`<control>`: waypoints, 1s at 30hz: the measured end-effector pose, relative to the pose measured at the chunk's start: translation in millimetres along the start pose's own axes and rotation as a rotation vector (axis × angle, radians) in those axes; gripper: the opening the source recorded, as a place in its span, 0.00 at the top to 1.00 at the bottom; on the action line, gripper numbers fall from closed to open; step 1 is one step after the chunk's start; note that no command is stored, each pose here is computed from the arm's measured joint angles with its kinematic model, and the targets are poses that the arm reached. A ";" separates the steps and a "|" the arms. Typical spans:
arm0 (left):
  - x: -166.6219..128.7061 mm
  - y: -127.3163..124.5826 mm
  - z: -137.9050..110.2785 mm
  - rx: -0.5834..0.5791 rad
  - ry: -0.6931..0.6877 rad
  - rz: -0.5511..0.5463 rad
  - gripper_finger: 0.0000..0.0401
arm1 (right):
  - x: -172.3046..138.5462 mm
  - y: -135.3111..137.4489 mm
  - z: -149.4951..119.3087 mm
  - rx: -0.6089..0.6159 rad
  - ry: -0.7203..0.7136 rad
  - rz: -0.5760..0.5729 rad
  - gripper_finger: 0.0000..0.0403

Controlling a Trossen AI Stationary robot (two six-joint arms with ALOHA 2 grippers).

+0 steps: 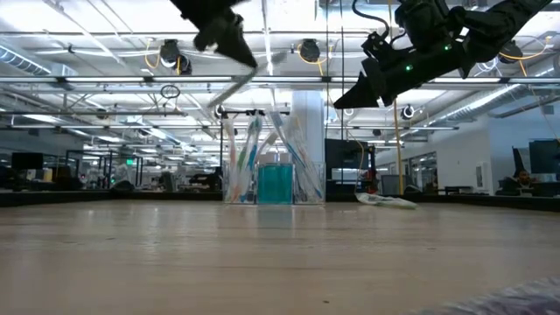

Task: Pick & Place toothbrushing station
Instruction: Put the green toothbrush into the transparent organizer

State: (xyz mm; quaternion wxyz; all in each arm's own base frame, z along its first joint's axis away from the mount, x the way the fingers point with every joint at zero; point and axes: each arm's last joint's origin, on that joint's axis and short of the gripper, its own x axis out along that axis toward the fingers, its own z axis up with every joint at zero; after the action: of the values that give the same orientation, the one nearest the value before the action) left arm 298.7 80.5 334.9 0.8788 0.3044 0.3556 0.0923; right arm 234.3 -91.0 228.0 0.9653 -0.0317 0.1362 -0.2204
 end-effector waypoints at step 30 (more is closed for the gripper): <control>63.7 -88.2 -123.2 -0.599 -0.560 0.327 0.99 | 0.0 -0.3 2.0 0.003 -0.020 -0.003 0.89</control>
State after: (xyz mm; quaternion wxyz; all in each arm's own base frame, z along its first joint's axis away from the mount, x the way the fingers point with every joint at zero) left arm 256.5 92.1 176.5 0.9646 0.1018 0.0085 0.2433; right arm 234.7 -91.3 229.9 0.9664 -0.0325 0.1259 -0.2217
